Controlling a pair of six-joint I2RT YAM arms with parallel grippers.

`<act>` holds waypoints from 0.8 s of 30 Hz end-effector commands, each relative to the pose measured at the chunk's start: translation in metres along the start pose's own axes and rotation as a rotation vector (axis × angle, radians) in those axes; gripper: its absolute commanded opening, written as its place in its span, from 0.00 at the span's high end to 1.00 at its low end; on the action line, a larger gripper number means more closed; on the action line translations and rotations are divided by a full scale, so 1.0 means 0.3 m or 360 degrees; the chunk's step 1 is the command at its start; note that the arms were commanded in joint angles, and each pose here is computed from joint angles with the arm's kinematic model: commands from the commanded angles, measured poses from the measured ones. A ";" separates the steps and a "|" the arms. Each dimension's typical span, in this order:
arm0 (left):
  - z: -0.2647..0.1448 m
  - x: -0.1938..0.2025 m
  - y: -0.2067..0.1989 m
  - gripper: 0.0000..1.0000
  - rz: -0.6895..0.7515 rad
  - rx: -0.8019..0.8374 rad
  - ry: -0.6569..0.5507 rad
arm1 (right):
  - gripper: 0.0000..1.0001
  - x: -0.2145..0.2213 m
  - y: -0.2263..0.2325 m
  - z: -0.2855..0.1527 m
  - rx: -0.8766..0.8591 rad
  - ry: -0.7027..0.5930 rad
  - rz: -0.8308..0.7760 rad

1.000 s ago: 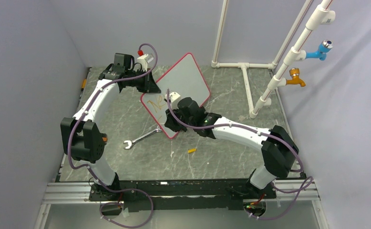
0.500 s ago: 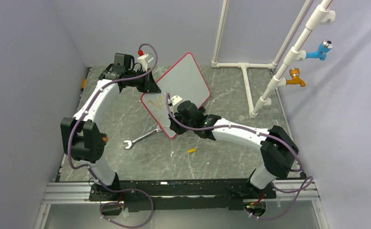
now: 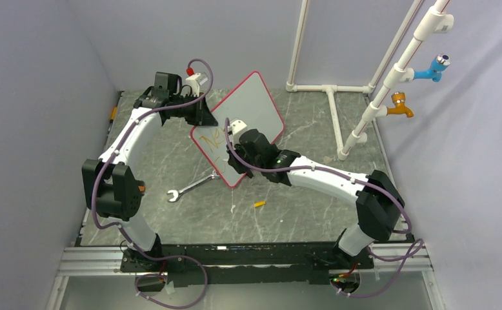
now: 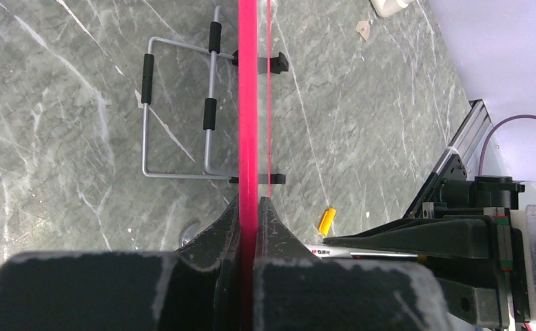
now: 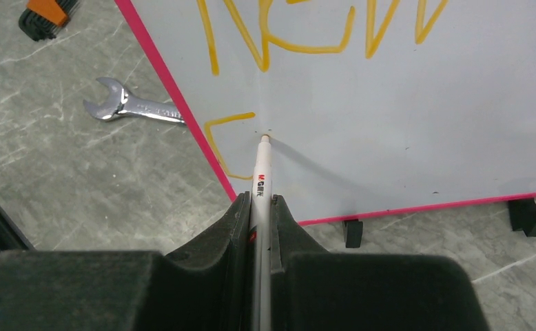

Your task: Write a sentence on the whiteboard

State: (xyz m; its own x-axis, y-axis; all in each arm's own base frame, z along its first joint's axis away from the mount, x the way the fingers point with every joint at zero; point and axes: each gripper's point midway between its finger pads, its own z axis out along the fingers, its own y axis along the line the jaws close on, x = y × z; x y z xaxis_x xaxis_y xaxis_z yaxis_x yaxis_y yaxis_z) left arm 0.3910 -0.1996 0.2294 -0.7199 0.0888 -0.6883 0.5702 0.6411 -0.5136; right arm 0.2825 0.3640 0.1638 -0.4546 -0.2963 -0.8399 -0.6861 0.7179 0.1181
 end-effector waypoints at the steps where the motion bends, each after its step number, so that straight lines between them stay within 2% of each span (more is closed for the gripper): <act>1: 0.010 0.021 -0.009 1.00 0.0068 -0.0003 0.0024 | 1.00 -0.121 0.027 -0.074 -0.0071 -0.0159 0.0004; 15: 0.007 0.021 -0.009 1.00 0.0073 -0.0005 0.0021 | 1.00 -0.220 0.007 -0.048 -0.0001 -0.0244 0.0013; 24: 0.007 0.023 -0.010 1.00 0.0072 -0.0002 0.0025 | 1.00 -0.183 -0.017 -0.004 0.0029 -0.0195 0.0044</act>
State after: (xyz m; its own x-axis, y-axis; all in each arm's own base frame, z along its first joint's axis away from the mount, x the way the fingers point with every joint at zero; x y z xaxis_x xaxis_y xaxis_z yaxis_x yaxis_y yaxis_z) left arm 0.3910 -0.1996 0.2294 -0.7199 0.0888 -0.6883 0.5702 0.6411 -0.5136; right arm 0.3006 0.3722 0.1990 -0.4176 -0.2333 -0.8782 -0.6767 0.7248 0.1292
